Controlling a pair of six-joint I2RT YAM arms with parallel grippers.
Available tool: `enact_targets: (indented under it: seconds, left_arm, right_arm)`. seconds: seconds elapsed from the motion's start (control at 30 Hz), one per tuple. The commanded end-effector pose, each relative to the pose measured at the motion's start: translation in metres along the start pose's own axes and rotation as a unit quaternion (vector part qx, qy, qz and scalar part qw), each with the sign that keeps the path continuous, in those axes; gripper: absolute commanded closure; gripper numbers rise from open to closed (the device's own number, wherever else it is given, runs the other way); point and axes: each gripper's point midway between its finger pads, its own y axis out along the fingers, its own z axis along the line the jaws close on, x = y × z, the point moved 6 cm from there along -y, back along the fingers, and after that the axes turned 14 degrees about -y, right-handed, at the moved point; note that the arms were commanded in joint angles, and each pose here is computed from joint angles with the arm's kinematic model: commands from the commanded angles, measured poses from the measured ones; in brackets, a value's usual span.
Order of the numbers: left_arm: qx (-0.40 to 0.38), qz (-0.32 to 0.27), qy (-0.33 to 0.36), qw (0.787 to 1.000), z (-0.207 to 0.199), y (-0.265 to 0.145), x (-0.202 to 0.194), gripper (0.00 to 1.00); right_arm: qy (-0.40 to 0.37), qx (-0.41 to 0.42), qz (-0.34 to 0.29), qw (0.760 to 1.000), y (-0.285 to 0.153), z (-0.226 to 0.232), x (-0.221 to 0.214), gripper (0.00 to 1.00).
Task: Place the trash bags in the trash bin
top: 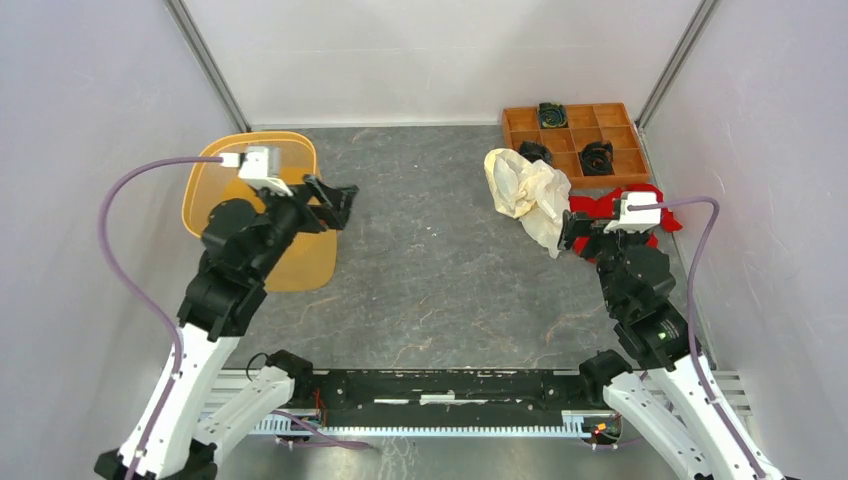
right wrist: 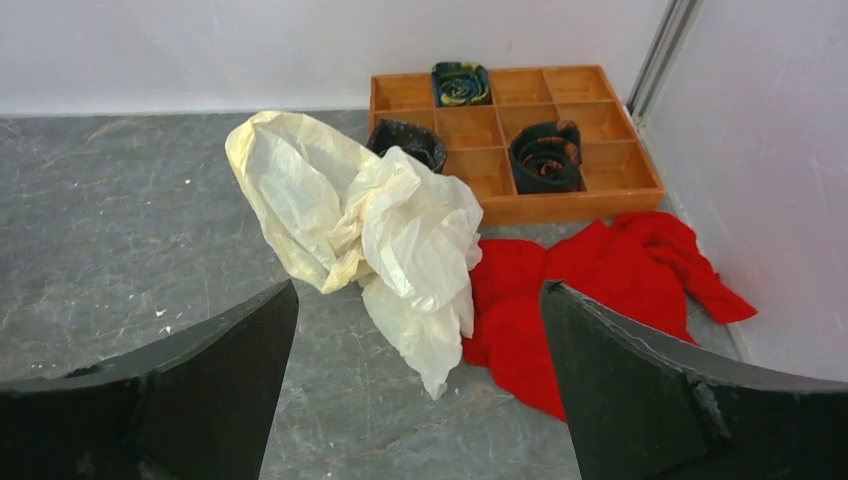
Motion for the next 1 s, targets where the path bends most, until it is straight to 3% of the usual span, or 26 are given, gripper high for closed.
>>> enact_targets:
  seconds: [0.0,0.13,0.3,0.7,0.83,0.97]
  left_arm:
    - [-0.046,0.046,-0.010,0.998,-0.019,0.014,-0.031,0.00]
    - [-0.093,0.090,-0.012,0.991,-0.032,0.020,-0.065,0.00]
    - [-0.132,0.095,-0.004,0.987,-0.034,0.014,-0.083,0.00]
    - [-0.202,0.069,0.049,0.976,-0.032,-0.029,-0.075,0.00]
    - [-0.244,0.106,0.052,0.962,-0.038,-0.043,-0.081,0.00]
    - [-0.283,0.163,0.051,0.944,-0.040,-0.051,-0.100,0.00]
  right_arm:
    - [0.028,0.006,0.007,1.000,0.006,0.006,-0.006,0.02]
    - [0.028,0.011,0.020,0.999,0.014,0.012,-0.017,0.02]
    - [0.031,0.044,0.017,0.998,0.024,0.029,-0.037,0.02]
    - [0.045,0.042,0.081,0.995,0.068,0.060,-0.087,0.02]
    - [0.030,0.044,0.124,0.991,0.095,0.072,-0.087,0.02]
    - [-0.005,-0.022,0.153,0.988,0.120,0.064,-0.089,0.02]
